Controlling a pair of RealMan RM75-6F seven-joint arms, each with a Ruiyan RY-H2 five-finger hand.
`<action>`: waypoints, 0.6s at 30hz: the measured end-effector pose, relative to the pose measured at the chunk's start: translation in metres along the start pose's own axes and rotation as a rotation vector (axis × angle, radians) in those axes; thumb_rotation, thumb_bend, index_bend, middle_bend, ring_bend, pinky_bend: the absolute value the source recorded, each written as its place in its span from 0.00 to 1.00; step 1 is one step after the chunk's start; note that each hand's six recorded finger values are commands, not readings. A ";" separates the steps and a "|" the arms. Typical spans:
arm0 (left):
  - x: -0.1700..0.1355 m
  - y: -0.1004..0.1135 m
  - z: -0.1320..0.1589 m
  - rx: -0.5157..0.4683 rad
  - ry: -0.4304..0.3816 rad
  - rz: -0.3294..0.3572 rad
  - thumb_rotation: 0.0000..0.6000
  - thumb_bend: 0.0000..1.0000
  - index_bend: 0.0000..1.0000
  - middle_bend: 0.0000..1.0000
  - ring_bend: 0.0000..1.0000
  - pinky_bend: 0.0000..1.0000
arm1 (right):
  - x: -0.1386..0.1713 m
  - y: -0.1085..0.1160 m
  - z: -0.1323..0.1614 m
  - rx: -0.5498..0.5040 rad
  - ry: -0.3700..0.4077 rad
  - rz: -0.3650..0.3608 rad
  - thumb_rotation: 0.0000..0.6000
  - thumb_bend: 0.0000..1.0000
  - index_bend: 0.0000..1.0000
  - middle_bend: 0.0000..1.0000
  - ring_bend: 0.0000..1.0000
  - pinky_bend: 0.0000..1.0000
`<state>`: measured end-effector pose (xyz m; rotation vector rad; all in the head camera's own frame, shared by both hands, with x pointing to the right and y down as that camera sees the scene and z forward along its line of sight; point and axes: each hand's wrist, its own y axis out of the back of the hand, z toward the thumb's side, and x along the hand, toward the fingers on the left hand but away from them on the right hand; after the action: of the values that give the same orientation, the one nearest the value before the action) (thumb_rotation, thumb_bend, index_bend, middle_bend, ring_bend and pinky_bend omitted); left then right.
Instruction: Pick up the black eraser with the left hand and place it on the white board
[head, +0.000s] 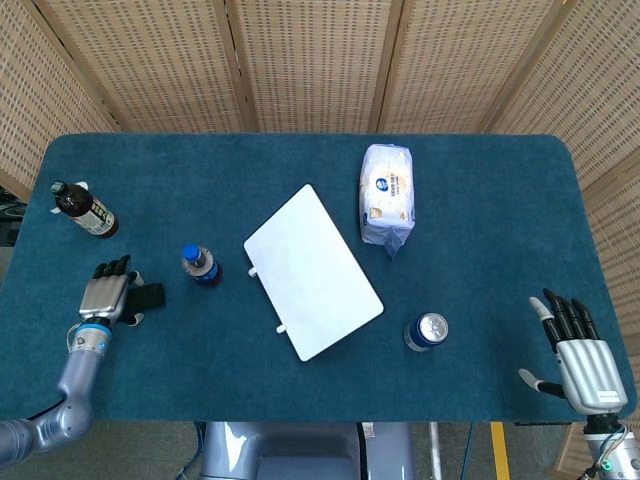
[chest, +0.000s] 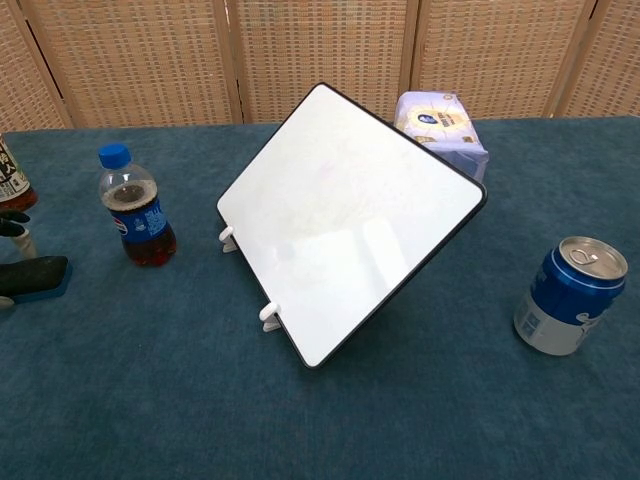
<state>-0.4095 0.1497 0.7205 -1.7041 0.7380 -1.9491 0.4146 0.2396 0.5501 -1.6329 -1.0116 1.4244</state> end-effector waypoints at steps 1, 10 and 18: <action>0.000 -0.001 0.000 0.001 0.000 -0.002 1.00 0.31 0.36 0.00 0.00 0.00 | 0.000 0.000 0.000 0.000 0.000 -0.001 1.00 0.00 0.00 0.00 0.00 0.00; 0.000 -0.006 0.004 0.003 -0.006 -0.010 1.00 0.33 0.37 0.00 0.00 0.00 | 0.000 0.000 0.000 0.001 0.003 -0.002 1.00 0.00 0.00 0.00 0.00 0.00; -0.002 0.009 0.008 -0.015 -0.022 0.032 1.00 0.33 0.38 0.00 0.00 0.00 | 0.000 0.000 0.000 0.000 0.004 -0.001 1.00 0.00 0.00 0.00 0.00 0.00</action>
<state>-0.4018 0.1438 0.7136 -1.7091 0.7696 -1.9049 0.4143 0.2396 0.5504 -1.6343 -1.0108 1.4201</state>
